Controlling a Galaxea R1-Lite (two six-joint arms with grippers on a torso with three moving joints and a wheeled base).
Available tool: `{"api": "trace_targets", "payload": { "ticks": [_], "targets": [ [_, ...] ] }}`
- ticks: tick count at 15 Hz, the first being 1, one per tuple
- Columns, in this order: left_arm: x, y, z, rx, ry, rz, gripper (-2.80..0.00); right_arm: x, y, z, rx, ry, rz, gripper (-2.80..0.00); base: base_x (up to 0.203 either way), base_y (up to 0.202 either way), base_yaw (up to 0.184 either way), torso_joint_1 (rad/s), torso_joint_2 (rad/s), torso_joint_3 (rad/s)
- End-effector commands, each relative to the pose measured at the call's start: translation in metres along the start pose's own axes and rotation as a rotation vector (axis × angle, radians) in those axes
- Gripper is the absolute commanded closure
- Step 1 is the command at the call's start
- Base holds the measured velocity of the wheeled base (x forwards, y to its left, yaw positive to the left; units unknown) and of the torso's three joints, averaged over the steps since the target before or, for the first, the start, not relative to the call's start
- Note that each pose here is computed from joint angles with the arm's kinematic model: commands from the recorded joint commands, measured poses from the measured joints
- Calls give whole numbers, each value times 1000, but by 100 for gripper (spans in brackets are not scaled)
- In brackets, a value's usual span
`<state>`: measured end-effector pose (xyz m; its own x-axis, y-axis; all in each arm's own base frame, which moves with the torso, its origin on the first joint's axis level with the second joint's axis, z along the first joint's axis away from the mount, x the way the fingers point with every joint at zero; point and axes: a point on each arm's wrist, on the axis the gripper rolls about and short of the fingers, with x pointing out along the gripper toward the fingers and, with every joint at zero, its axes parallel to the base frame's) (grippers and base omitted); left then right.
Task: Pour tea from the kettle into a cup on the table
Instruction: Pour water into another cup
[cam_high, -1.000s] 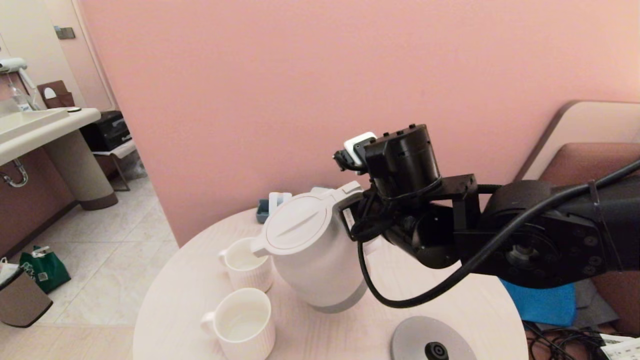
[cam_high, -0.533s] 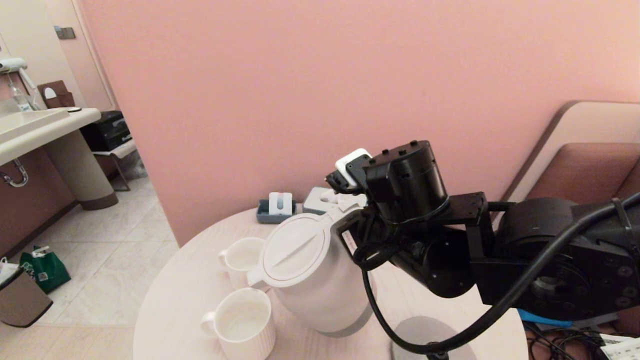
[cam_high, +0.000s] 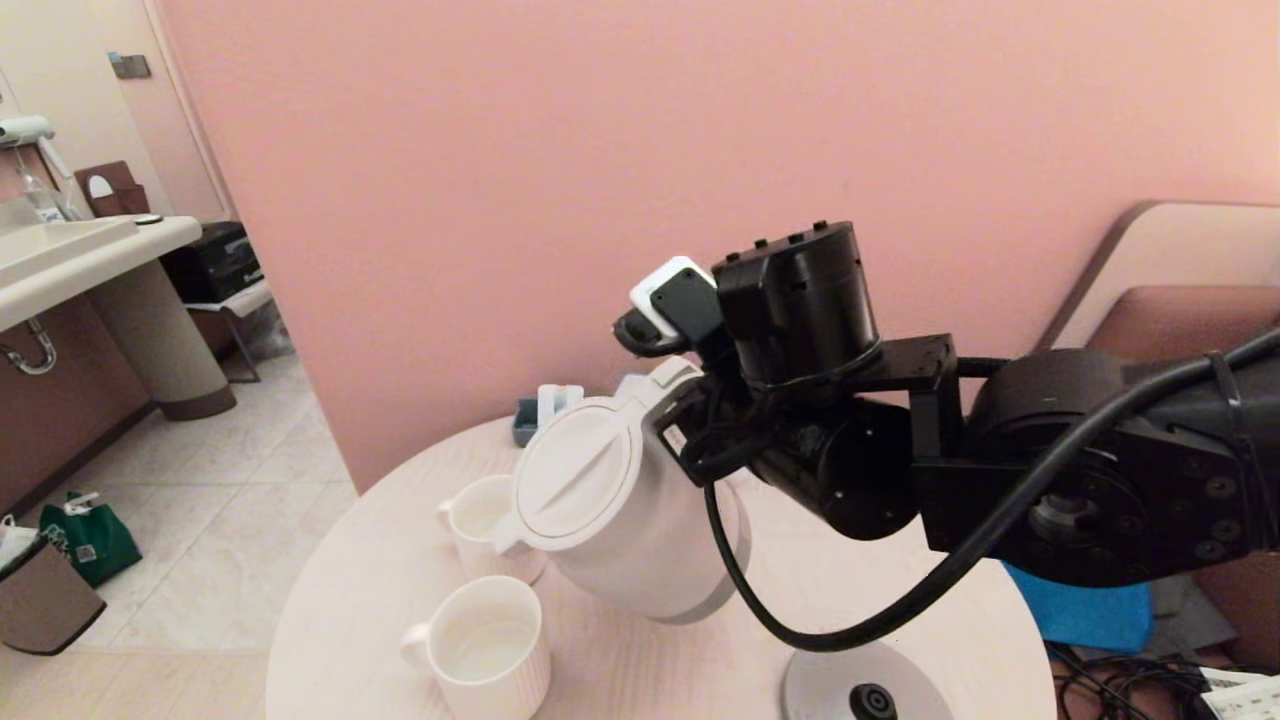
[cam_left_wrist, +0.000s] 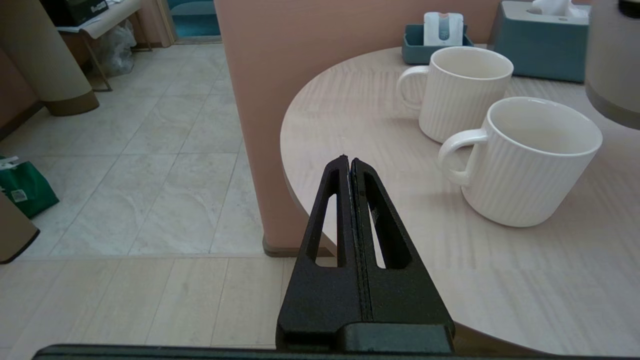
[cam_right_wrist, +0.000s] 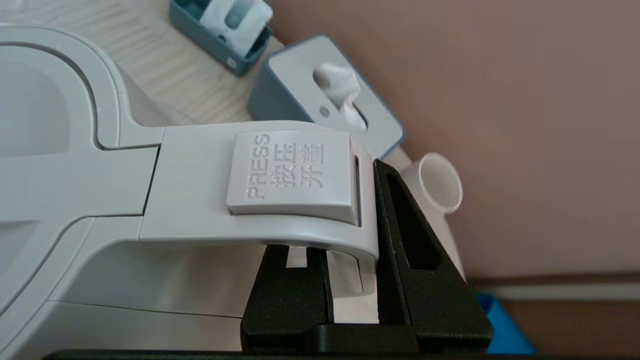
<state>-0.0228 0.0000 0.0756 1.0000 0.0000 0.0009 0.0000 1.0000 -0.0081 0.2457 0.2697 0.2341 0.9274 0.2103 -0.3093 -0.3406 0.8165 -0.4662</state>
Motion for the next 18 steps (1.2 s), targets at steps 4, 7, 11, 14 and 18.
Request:
{"api": "trace_targets", "payload": {
  "ticks": [4,7,11,14,18],
  "targets": [
    [0,0,0,-1,-1,1,0,13,10,4,-112,-1,-3,0,0,0,0,0,0,0],
    [0,0,0,-1,0,1,0,16,11,6,-169,-5,-5,0,0,0,0,0,0,0],
    [0,0,0,-1,-1,1,0,14,17,12,-210,-22,2,0,0,0,0,0,0,0],
    [0,0,0,-1,1,1,0,16,18,17,-254,-34,-4,0,0,0,0,0,0,0],
    [0,0,0,-1,1,1,0,17,23,22,-304,-48,-5,0,0,0,0,0,0,0]
  ]
}}
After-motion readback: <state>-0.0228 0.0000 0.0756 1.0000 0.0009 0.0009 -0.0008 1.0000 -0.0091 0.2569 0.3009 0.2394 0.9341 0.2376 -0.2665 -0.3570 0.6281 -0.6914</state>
